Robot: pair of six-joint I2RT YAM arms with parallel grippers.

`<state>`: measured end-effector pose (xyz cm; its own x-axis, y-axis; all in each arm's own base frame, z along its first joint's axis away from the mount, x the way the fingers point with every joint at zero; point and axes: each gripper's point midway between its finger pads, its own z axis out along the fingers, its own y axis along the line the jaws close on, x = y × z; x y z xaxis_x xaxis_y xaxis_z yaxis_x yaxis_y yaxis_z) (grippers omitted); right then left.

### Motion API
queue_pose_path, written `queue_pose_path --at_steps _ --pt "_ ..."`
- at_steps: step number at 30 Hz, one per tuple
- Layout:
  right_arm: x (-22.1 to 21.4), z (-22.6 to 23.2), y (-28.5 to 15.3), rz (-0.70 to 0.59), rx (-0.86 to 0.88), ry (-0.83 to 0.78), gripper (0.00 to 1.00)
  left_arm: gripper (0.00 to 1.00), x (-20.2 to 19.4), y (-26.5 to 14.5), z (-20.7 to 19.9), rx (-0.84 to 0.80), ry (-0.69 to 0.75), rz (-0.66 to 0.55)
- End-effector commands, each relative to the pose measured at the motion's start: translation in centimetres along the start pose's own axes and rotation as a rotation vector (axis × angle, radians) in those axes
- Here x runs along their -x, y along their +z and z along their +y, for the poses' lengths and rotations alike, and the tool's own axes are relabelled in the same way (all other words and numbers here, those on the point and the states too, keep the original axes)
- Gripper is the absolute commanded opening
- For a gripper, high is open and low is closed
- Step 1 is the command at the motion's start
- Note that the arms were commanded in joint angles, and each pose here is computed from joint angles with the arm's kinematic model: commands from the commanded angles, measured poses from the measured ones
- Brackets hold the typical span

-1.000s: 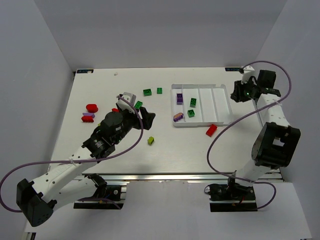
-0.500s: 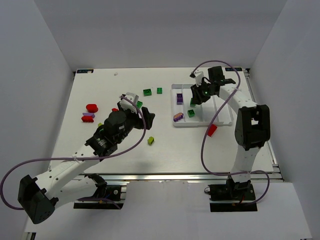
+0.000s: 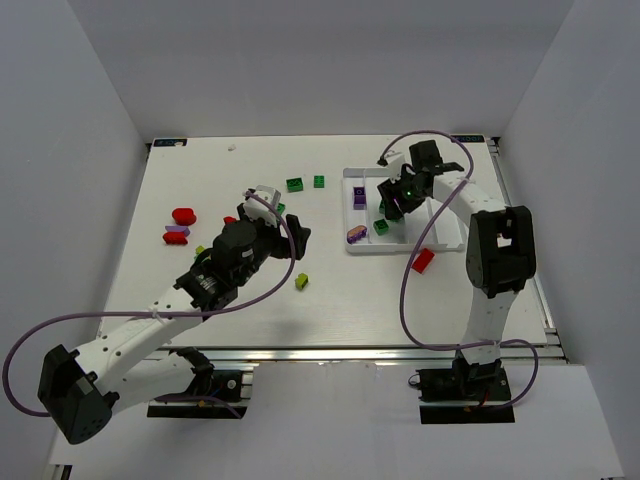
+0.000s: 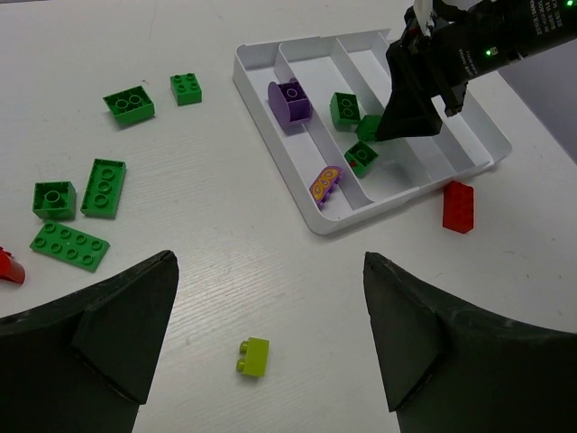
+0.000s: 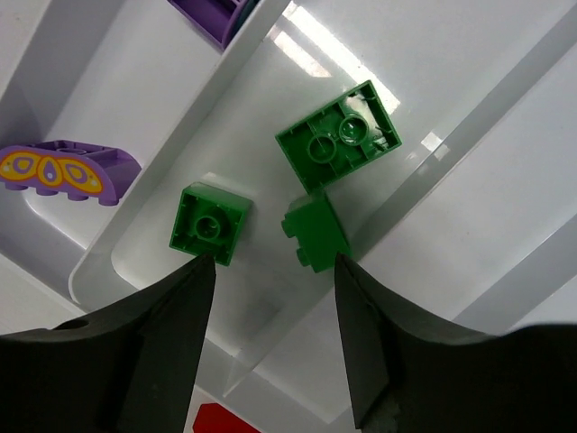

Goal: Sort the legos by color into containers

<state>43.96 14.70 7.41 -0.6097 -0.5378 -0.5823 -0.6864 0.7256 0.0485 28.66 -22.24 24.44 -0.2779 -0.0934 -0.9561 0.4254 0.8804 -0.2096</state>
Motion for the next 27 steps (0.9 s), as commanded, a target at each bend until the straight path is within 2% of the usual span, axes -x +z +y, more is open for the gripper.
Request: queue_pose_path --at_steps 1,5,9,11,12,13,14,15,16,18,19,20,22,24,25,26,27 --pt "0.3 -0.2 -0.9 -0.013 -0.028 -0.004 0.62 0.93 -0.2 0.1 0.6 0.024 0.018 -0.002" --pt "1.4 0.3 -2.9 -0.054 -0.032 -0.011 0.62 0.93 -0.7 0.3 0.8 0.031 0.038 0.016" --pt "4.3 2.4 -8.1 -0.187 -0.016 -0.045 0.62 0.90 -1.3 0.5 0.2 -0.017 0.068 0.040" --pt "5.4 4.1 -10.1 -0.255 0.034 -0.062 0.72 0.87 -1.6 0.7 0.4 -0.020 0.072 0.048" --pt "6.4 4.9 -12.3 -0.313 0.035 -0.079 0.83 0.84 -1.8 0.8 0.4 -0.022 0.074 0.055" --pt "6.2 6.3 -12.6 -0.338 0.093 -0.074 0.89 0.73 -2.2 1.1 0.4 -0.029 0.083 0.072" --pt "6.3 8.1 -14.0 -0.381 0.154 -0.091 0.90 0.62 -2.7 1.4 0.4 -0.036 0.095 0.099" --pt "6.4 8.4 -14.7 -0.391 0.152 -0.098 0.89 0.62 -3.0 1.6 0.4 -0.033 0.102 0.112" --pt "5.9 10.1 -15.1 -0.404 0.234 -0.110 0.89 0.48 -3.5 1.7 0.5 -0.041 0.108 0.137" --pt "5.4 12.2 -17.0 -0.452 0.290 -0.170 0.89 0.34 -3.8 2.0 0.6 -0.039 0.124 0.159" --pt "4.2 13.5 -16.9 -0.466 0.347 -0.215 0.89 0.21 -4.6 2.2 1.0 -0.026 0.135 0.193" --pt "4.4 14.4 -18.7 -0.535 0.332 -0.278 0.88 0.18 -4.9 2.3 1.2 -0.016 0.149 0.206" --pt "2.6 15.4 -19.0 -0.575 0.341 -0.341 0.85 0.17 -5.8 2.6 1.7 -0.001 0.166 0.242" --pt "2.9 16.0 -21.9 -0.678 0.279 -0.409 0.82 0.21 -6.6 2.8 1.7 -0.002 0.165 0.279" --pt "2.6 16.3 -22.5 -0.698 0.274 -0.418 0.77 0.26 -7.3 3.0 1.6 -0.005 0.158 0.311" --pt "1.9 16.7 -23.1 -0.721 0.265 -0.418 0.73 0.38 -7.9 3.0 1.0 -0.033 0.132 0.336" --pt "1.6 16.8 -23.3 -0.737 0.261 -0.413 0.67 0.41 -8.3 3.0 0.7 -0.044 0.122 0.355"
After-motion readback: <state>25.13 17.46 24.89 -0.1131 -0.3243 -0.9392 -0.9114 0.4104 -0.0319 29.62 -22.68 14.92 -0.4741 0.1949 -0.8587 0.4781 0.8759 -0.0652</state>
